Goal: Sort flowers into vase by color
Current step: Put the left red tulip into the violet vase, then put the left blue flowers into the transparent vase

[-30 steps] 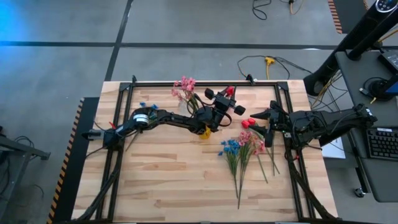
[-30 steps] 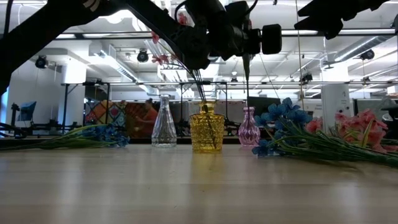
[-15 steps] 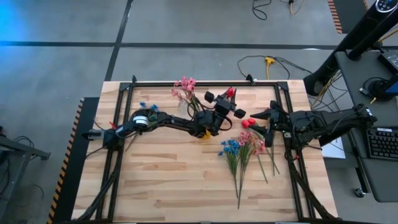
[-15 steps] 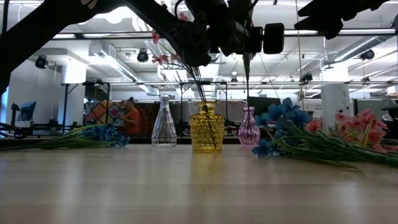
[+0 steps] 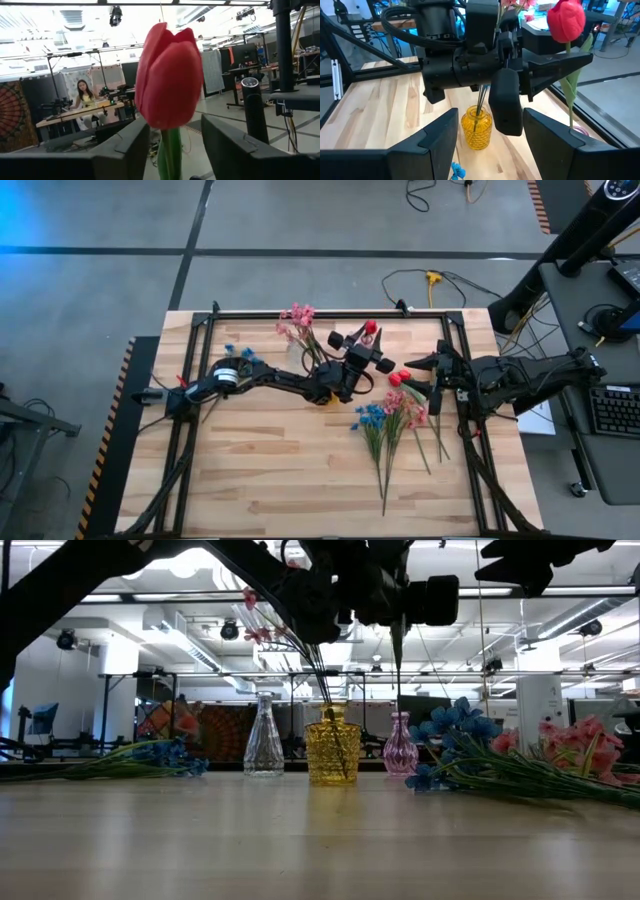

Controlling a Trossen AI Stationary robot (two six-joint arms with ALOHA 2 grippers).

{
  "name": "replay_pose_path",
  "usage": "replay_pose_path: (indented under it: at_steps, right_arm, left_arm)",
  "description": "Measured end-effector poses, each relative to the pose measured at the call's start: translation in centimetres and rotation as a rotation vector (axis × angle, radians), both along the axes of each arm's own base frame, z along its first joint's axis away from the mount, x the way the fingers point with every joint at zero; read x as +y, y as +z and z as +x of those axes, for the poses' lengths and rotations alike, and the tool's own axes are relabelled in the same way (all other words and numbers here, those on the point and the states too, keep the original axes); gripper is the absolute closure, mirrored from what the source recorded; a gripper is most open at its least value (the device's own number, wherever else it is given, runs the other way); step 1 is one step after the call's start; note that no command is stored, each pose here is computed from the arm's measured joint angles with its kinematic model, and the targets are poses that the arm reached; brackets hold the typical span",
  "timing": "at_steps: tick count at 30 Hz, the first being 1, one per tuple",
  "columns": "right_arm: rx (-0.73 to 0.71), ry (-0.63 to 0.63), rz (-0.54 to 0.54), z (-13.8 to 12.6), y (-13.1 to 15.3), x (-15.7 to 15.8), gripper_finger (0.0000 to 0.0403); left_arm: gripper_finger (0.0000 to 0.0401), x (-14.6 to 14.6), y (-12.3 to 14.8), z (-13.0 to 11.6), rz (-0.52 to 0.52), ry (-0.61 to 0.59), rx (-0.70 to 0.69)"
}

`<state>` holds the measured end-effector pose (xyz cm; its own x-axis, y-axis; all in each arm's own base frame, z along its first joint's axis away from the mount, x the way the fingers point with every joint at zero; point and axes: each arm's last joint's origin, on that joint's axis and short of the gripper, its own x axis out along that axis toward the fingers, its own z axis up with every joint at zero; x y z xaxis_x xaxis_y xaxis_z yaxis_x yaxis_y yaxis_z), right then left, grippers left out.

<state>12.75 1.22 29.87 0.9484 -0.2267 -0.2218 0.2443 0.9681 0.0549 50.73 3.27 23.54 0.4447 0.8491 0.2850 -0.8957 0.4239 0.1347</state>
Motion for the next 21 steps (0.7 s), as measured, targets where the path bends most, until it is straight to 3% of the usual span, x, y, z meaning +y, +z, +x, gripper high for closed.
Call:
replay_pose_path:
  at_steps: [14, 21]
  right_arm:
    - [0.001, 0.0, -0.002, 0.0, 0.0, 0.0, 0.0188]
    - [-0.002, -0.002, 0.007, 0.0, 0.0, 0.0, 0.0188]
  left_arm:
    - [0.0217, -3.0, -0.2, -0.2, -0.069, 0.067, 0.018]
    - [0.0217, -5.7, -0.5, -0.7, -0.143, 0.2, 0.11]
